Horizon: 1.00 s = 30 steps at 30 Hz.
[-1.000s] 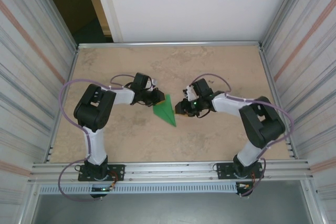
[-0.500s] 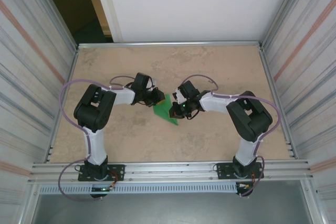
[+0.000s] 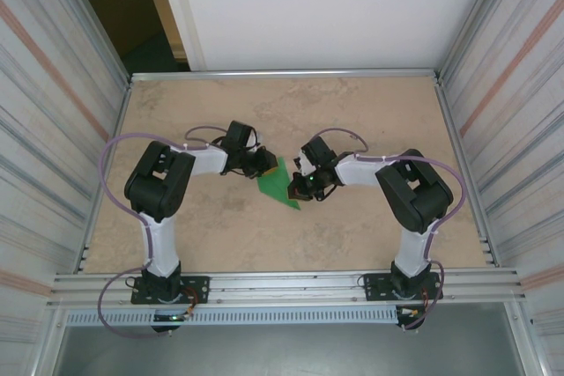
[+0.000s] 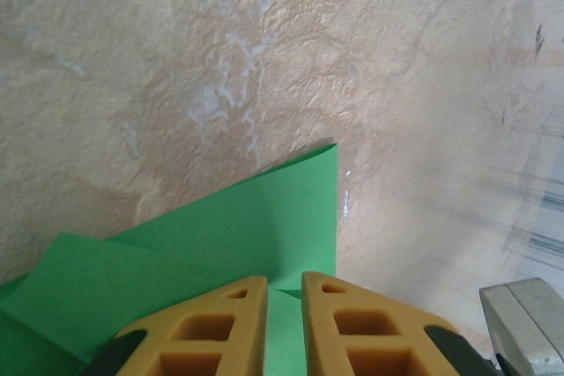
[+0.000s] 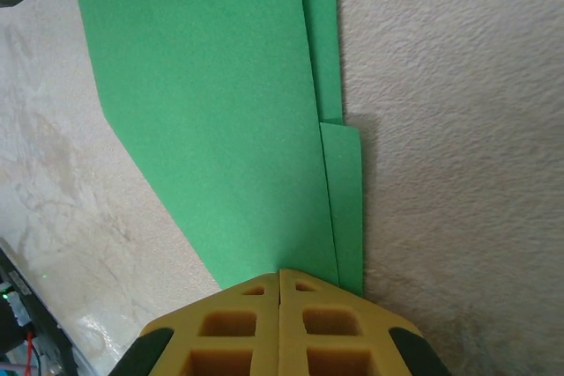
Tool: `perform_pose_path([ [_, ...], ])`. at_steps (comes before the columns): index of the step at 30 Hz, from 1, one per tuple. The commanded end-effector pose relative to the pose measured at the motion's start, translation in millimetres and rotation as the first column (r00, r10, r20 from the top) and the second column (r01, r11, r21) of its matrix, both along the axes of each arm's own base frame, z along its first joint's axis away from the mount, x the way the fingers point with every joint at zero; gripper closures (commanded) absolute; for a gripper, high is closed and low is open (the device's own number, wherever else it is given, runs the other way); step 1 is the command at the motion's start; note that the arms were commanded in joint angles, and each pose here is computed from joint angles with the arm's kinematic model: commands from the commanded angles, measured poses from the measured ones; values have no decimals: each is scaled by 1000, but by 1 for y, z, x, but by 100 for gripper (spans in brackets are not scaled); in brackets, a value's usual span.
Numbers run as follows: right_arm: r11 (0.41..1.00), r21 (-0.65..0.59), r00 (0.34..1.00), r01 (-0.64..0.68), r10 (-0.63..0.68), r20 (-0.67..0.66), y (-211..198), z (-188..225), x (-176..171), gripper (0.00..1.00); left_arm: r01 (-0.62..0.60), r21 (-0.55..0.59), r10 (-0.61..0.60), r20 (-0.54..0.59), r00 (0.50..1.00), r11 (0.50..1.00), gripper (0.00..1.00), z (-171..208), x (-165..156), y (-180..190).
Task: Fold a paper plane with a square sheet of paper (pick it up from the middle)
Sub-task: Fourth fold the wing at the center of the table.
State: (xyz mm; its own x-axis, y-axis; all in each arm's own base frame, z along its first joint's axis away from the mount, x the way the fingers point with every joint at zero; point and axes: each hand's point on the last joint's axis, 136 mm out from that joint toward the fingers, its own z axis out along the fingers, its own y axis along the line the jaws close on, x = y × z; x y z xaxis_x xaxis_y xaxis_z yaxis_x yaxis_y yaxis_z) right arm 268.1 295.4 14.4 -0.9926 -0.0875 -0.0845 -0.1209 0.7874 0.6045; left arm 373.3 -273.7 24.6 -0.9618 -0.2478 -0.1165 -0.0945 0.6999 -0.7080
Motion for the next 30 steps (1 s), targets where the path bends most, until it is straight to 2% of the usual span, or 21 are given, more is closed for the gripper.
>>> perform_pose_path([
  [1,996,-92,996,10,-19,-93,-24,-34,-18,96,18,30,-20,39,999,999,79,17,1,8],
  [5,997,-73,993,-4,-5,-122,-26,-37,-22,96,80,-49,-70,183,981,996,77,69,2,-4],
  [8,997,-77,991,-12,2,-134,-29,-38,-23,97,137,-64,-119,234,965,989,80,80,-17,-15],
  [13,997,-78,989,-13,1,-147,-31,-40,-24,98,215,-44,-202,196,959,976,89,49,-54,-34],
  [16,997,-80,989,-15,3,-149,-31,-41,-24,98,236,-17,-231,157,960,972,91,29,-64,-40],
  [25,996,-90,987,-11,-3,-160,-34,-43,-27,99,233,12,-233,79,969,972,92,-9,-65,-37],
  [30,993,-118,985,-22,1,-171,-39,-47,-32,99,188,45,-190,52,980,981,91,-24,-56,-15],
])
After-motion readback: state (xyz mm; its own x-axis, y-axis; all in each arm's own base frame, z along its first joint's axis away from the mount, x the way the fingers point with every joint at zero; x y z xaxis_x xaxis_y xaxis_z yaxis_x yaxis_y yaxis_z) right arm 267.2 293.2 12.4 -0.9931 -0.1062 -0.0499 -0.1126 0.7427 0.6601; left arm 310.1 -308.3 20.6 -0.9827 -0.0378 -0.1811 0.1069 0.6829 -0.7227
